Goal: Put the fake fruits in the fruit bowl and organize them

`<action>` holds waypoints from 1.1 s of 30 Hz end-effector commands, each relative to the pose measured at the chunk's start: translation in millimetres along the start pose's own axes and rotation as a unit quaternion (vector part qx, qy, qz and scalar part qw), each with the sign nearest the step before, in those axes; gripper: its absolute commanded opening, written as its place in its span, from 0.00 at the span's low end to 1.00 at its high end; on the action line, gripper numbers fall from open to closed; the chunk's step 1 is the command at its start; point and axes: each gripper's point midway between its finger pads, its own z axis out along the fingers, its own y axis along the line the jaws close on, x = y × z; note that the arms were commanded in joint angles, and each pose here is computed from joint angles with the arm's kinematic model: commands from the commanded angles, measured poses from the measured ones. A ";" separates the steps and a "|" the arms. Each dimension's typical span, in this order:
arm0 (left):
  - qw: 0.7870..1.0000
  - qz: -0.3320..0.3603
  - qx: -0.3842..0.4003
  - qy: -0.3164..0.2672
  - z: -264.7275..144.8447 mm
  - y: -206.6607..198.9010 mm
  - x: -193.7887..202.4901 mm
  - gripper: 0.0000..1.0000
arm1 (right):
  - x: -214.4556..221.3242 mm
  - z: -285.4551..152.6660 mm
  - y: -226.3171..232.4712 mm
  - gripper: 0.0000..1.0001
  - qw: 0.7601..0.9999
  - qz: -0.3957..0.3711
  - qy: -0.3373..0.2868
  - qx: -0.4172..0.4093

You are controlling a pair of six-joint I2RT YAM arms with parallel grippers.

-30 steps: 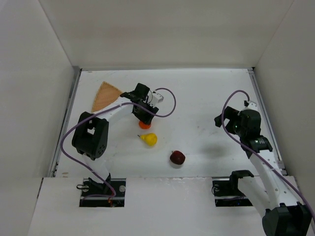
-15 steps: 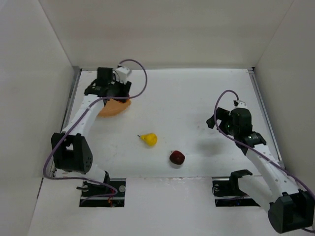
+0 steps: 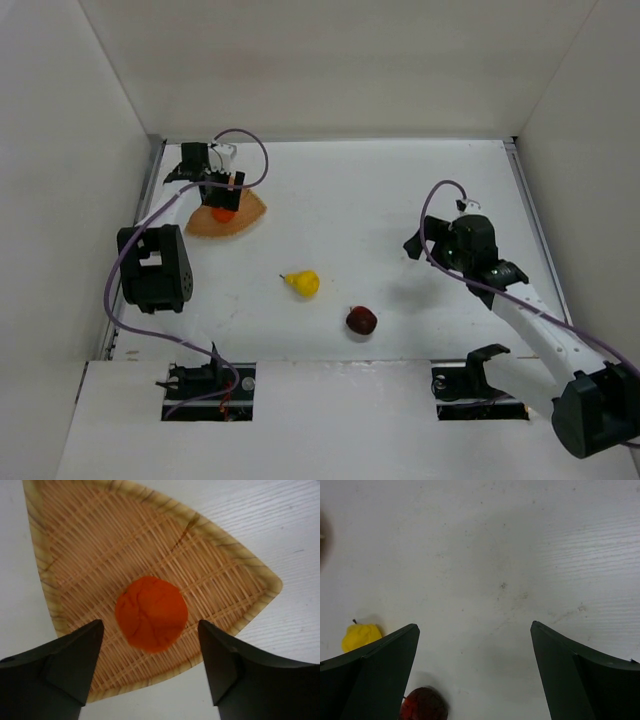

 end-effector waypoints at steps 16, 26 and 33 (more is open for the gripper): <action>0.827 0.506 0.235 -0.072 -149.5 -201.5 74.5 0.96 | 13.2 -6.2 47.9 1.00 0.994 -0.081 0.013 -0.067; 0.686 0.666 0.271 -0.113 -122.1 -278.6 118.7 0.98 | 22.9 -6.7 41.3 1.00 0.996 -0.066 0.015 -0.060; 0.668 0.684 0.283 -0.079 -83.7 -292.3 141.4 0.94 | 26.0 -12.1 34.4 1.00 0.997 -0.041 0.005 -0.058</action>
